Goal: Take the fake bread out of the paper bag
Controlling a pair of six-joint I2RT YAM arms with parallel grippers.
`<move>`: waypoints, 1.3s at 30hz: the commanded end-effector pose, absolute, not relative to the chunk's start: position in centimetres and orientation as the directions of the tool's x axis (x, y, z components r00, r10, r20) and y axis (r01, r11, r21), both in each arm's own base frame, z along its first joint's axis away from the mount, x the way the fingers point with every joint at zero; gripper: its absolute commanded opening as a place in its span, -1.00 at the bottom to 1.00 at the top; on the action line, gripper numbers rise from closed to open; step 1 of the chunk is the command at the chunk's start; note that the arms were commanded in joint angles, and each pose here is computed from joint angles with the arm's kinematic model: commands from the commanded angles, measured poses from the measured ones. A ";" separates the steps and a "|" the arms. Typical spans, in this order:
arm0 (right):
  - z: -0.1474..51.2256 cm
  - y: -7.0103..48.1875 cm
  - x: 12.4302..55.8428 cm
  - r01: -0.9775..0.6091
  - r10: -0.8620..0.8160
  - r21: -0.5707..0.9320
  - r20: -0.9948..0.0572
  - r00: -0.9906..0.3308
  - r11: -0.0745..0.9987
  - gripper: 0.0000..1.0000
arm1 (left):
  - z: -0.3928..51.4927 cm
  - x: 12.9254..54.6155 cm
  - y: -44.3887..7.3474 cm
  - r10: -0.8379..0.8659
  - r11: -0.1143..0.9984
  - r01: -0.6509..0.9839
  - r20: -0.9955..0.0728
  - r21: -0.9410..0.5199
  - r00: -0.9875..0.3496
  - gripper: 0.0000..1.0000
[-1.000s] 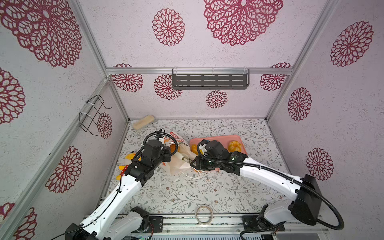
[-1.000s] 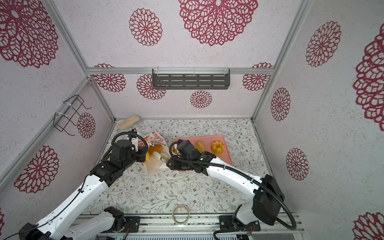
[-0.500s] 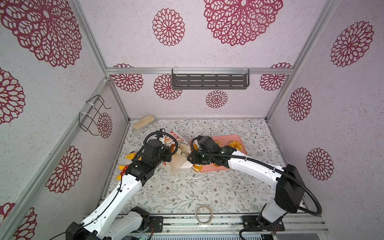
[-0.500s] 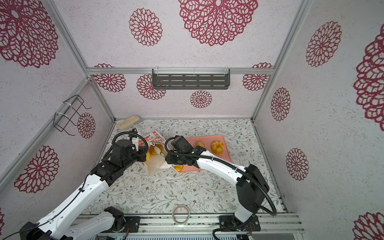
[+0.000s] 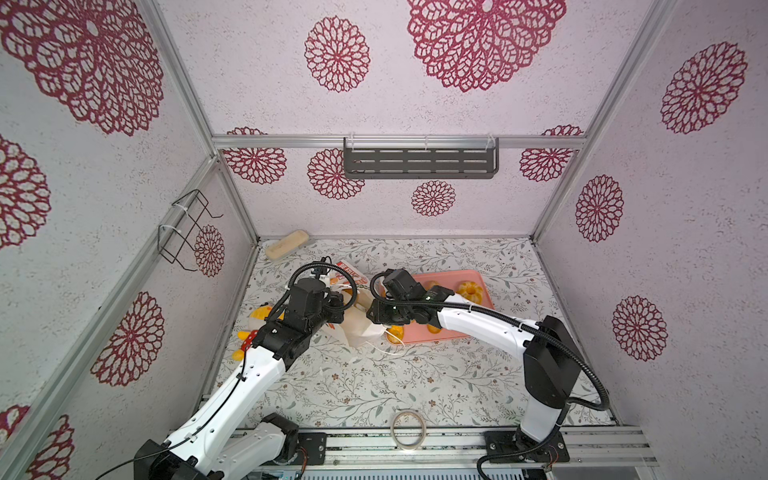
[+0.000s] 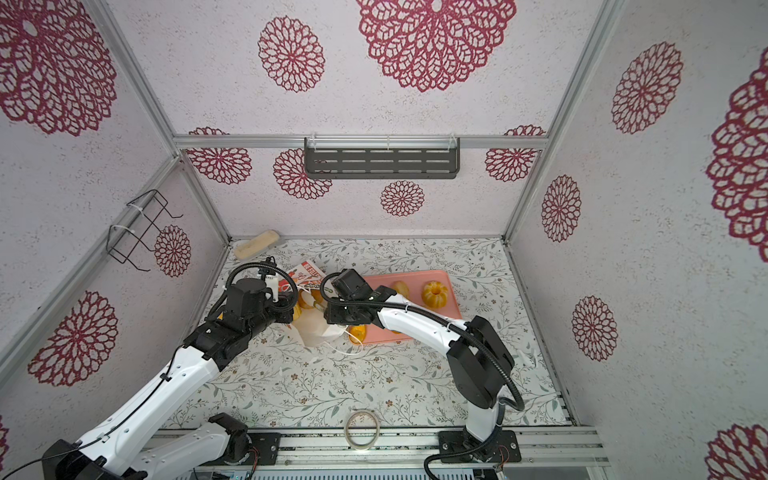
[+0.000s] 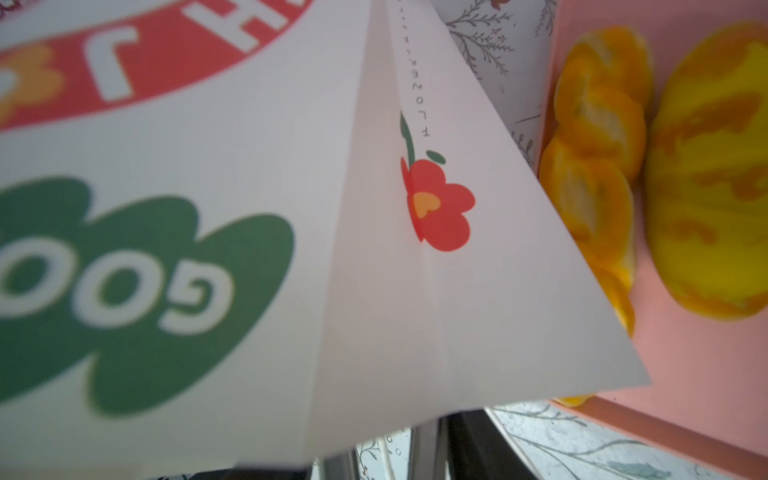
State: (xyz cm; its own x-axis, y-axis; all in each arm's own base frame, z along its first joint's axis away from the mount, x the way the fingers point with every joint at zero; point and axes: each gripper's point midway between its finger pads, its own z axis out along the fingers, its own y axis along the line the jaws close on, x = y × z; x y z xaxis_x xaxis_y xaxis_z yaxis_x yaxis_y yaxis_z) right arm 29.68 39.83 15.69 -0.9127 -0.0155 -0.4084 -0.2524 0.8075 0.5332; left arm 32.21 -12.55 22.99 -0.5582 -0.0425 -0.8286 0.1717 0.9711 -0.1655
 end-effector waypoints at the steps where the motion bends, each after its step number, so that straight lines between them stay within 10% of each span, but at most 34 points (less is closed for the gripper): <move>1: 16.6 40.5 31.0 -0.265 0.001 0.536 -0.444 -0.896 0.801 -0.10 | 24.0 32.4 -13.4 -0.062 0.959 0.200 -0.839 -0.200 -0.540 -1.00; 39: 23.2 40.1 28.9 -0.329 0.029 0.617 -0.496 -0.868 0.715 -0.22 | 23.1 33.4 -13.5 -0.105 0.965 0.142 -0.821 -0.221 -0.562 -1.00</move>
State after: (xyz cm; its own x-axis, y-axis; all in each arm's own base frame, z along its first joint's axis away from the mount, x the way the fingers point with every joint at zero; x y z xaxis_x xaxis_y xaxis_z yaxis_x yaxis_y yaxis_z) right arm 29.41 40.27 19.02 -0.8978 -0.0035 -0.4404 -0.2865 0.7641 0.5780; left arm 33.29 -12.85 22.59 -0.5579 -0.0872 -0.8253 0.1381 0.9709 -0.1959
